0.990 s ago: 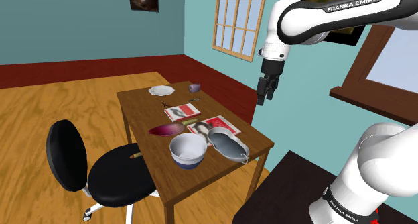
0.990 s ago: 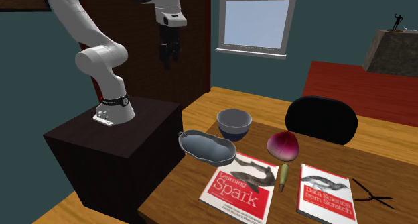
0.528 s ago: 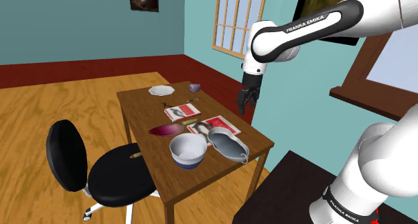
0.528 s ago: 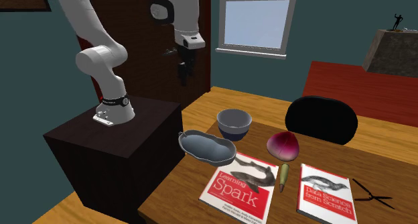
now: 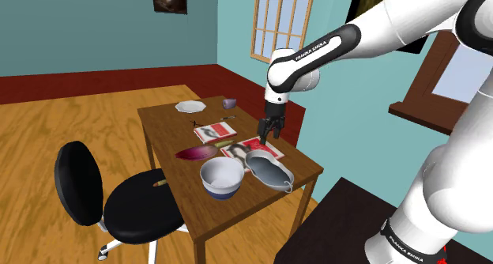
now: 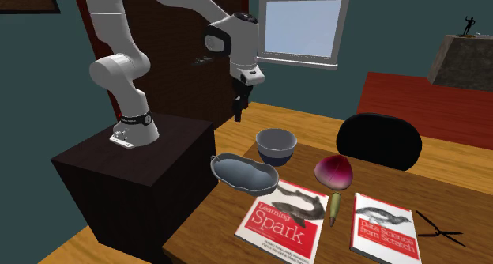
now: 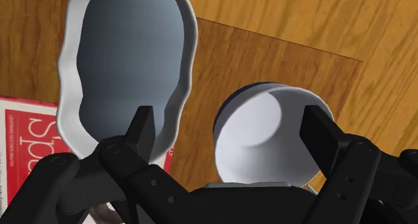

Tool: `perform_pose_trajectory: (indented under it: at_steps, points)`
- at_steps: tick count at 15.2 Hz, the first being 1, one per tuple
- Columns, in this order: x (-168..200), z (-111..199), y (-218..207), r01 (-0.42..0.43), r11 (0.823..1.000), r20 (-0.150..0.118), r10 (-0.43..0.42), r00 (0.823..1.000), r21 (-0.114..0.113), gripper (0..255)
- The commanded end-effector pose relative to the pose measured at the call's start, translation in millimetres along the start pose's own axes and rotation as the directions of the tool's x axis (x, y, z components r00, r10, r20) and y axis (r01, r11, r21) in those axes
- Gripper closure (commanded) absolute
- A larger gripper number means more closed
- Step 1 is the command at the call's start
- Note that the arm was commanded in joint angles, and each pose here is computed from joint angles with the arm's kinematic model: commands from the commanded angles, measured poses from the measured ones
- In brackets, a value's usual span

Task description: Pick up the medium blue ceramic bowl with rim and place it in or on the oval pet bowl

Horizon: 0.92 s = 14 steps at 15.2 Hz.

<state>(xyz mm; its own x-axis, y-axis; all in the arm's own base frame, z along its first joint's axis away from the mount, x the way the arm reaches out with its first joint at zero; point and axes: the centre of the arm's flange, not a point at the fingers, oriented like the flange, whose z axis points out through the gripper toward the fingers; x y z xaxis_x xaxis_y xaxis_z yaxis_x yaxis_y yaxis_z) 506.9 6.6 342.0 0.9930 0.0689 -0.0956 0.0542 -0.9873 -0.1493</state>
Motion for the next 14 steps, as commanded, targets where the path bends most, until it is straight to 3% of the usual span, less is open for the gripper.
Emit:
perform_pose_trajectory:
  at_steps: [1, 14]
  points:
    - [20, 19, 2, -0.004, 1.0, 0.001, 0.004, 1.0, 0.008, 0]
    - [145, 138, 4, -0.028, 0.998, 0.012, 0.027, 1.0, 0.059, 0]
